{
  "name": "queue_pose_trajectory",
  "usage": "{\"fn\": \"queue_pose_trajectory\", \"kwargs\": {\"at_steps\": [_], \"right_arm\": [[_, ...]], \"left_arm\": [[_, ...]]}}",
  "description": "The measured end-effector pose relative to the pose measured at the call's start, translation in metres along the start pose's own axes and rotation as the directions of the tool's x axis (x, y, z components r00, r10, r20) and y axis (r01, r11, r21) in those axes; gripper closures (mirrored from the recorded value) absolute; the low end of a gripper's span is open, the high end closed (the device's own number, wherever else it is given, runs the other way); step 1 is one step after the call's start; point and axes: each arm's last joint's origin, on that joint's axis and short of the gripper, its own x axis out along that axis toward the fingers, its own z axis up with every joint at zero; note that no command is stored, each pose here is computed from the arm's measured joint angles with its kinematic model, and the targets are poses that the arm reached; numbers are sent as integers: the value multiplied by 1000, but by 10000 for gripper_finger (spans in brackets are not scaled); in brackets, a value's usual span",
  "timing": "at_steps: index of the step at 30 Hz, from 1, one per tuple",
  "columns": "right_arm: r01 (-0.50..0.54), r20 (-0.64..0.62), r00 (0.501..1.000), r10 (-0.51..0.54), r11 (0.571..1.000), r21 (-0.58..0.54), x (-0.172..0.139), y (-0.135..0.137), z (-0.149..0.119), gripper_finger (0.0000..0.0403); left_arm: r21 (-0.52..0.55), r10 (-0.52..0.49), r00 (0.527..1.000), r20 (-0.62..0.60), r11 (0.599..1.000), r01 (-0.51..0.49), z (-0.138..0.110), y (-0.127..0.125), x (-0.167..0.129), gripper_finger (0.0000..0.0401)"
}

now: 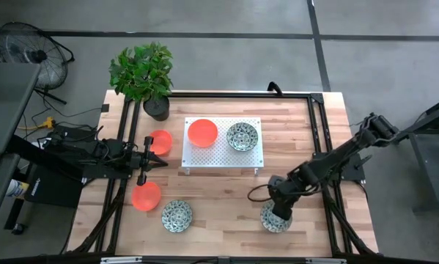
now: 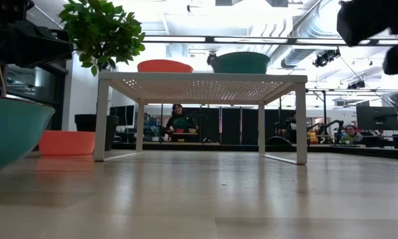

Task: Pick & Place Mini bowls
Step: Stack the right blue patterned bowl on the blue patterned bowl on the shelf

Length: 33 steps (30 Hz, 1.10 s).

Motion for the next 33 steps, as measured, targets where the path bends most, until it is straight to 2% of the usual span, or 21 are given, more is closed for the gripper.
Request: {"fn": "queue_pose_trajectory", "kwargs": {"at_steps": [11, 23, 33], "right_arm": [[14, 60, 998, -11, 999, -48, -40, 10, 17, 402], [30, 226, 974, -7, 995, -99, -127, 16, 43, 402], [16, 403, 915, 36, 992, -125, -190, -4, 73, 402]], "left_arm": [[0, 0, 1000, 0, 1000, 0, 0, 0, 0, 392], [0, 0, 1000, 0, 1000, 0, 0, 0, 0, 392], [0, 0, 1000, 0, 1000, 0, 0, 0, 0, 392]]}}
